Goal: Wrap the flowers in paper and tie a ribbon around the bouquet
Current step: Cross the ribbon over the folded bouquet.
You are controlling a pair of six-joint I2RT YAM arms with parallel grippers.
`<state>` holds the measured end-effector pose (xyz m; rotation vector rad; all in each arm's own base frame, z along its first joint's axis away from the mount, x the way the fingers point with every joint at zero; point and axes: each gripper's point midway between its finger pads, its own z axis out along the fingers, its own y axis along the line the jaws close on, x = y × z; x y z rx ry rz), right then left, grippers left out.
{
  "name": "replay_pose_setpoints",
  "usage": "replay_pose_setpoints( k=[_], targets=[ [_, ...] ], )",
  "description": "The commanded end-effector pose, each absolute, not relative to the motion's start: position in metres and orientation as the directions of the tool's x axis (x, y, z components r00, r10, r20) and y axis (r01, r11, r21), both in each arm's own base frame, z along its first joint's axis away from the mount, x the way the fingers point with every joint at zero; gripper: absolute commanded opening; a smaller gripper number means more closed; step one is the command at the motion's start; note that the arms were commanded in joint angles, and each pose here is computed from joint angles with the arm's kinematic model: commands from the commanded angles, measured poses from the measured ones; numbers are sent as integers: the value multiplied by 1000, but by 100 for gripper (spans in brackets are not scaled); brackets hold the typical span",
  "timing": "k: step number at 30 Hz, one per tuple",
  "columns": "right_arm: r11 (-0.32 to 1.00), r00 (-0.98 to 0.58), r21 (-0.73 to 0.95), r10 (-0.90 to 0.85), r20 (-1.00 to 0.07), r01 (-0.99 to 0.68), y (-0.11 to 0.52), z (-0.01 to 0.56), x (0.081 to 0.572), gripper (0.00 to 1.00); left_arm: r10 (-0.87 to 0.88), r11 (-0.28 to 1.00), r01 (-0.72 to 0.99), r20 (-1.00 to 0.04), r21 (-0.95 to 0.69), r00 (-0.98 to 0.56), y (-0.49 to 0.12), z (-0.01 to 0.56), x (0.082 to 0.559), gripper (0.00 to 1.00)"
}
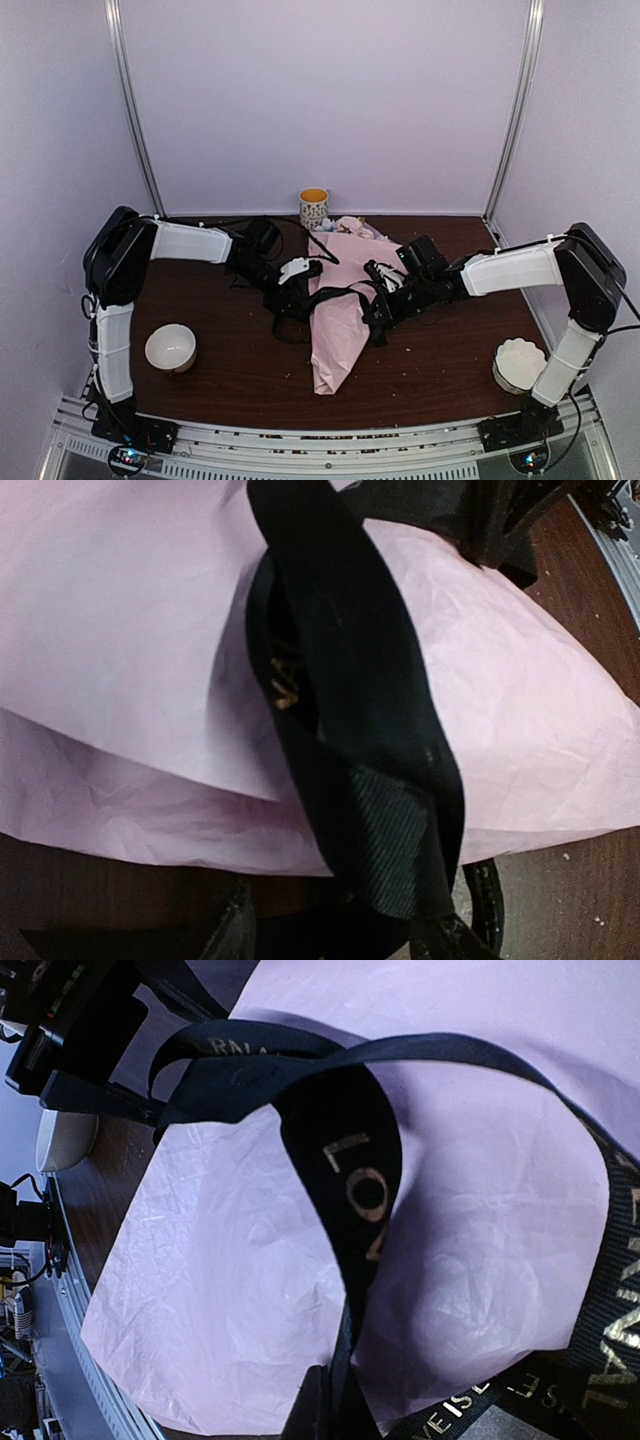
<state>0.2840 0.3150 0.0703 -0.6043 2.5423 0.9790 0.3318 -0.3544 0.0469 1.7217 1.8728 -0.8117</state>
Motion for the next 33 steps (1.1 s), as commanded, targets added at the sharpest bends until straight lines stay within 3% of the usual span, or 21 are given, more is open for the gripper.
replay_pose_setpoints(
  k=[1,6,11,20,27,29,31,33],
  targets=[
    [668,-848,552,-247,-469,-500,315,72,288,0,665,-27,990,-742,-137,-85,-361,67,322,56],
    [668,-848,551,-247,-470,-500,315,73,288,0,711,3,989,-695,-151,-108,-350,57,317,59],
    [668,-847,551,-247,-471,-501,315,73,288,0,822,229,973,-530,-27,-208,-308,36,343,55],
    [667,-843,547,-249,-476,-506,316,77,289,0,775,409,910,-501,-67,-385,-289,35,343,60],
    [663,-843,551,-251,-475,-507,317,77,289,0,770,429,890,-452,-157,-451,-290,8,321,36],
    [661,-842,550,-253,-476,-510,317,77,289,0,770,446,882,-439,-150,-464,-286,6,320,26],
    [662,-841,549,-255,-476,-511,317,78,289,0,754,465,874,-454,-144,-476,-287,12,322,1],
    [662,-840,546,-255,-479,-513,317,78,289,0,708,470,870,-526,-147,-471,-294,32,323,0]
  ],
)
